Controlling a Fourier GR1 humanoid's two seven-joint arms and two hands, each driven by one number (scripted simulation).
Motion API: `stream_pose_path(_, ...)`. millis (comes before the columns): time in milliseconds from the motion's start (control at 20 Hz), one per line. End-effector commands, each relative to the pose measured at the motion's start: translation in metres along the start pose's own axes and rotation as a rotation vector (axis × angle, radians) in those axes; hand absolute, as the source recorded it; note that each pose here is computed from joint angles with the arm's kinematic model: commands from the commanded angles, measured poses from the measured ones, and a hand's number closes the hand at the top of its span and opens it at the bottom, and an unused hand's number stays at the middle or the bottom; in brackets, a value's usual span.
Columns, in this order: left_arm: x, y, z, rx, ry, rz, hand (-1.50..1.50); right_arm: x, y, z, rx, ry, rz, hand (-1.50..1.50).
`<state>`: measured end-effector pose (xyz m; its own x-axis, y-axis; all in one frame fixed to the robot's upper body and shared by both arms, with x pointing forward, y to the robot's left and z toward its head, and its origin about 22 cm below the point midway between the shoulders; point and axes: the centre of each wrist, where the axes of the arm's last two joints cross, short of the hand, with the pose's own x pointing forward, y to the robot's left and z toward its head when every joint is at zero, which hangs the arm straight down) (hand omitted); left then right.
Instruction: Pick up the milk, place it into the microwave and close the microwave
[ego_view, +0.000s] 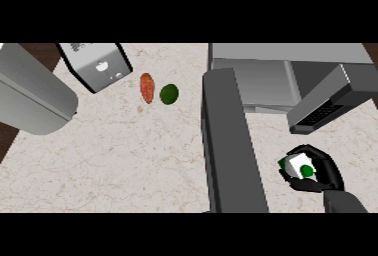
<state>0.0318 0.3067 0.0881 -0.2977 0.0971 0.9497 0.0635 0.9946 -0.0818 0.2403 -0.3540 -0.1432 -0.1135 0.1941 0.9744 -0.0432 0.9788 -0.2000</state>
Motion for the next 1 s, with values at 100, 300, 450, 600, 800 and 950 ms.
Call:
stream_pose_path(100, 0.019, -0.005, -0.005, -0.008, -0.095, 0.036, -1.5, 0.0, 0.007, -0.004, 0.053, -0.147, -0.114, 1.5)
stream_pose_path(300, 0.011, -0.004, -0.011, -0.028, -0.089, 0.043, -1.5, 0.002, 0.045, -0.022, 0.025, -0.171, -0.14, 1.5)
stream_pose_path(450, 0.018, -0.006, -0.007, -0.011, -0.08, 0.053, -1.5, -0.005, 0.085, -0.014, 0.017, -0.157, -0.143, 1.5)
stream_pose_path(600, 0.019, -0.007, -0.003, -0.01, -0.071, 0.052, -1.5, 0.006, 0.071, -0.035, 0.028, -0.176, -0.156, 1.5)
stream_pose_path(800, 0.026, -0.011, -0.014, 0.002, -0.091, 0.046, -1.5, 0.023, 0.082, -0.066, 0.044, -0.206, -0.084, 1.5)
stream_pose_path(950, 0.019, 0.002, -0.001, -0.015, -0.067, 0.04, -1.5, 0.035, 0.09, -0.084, 0.032, -0.228, -0.049, 1.5)
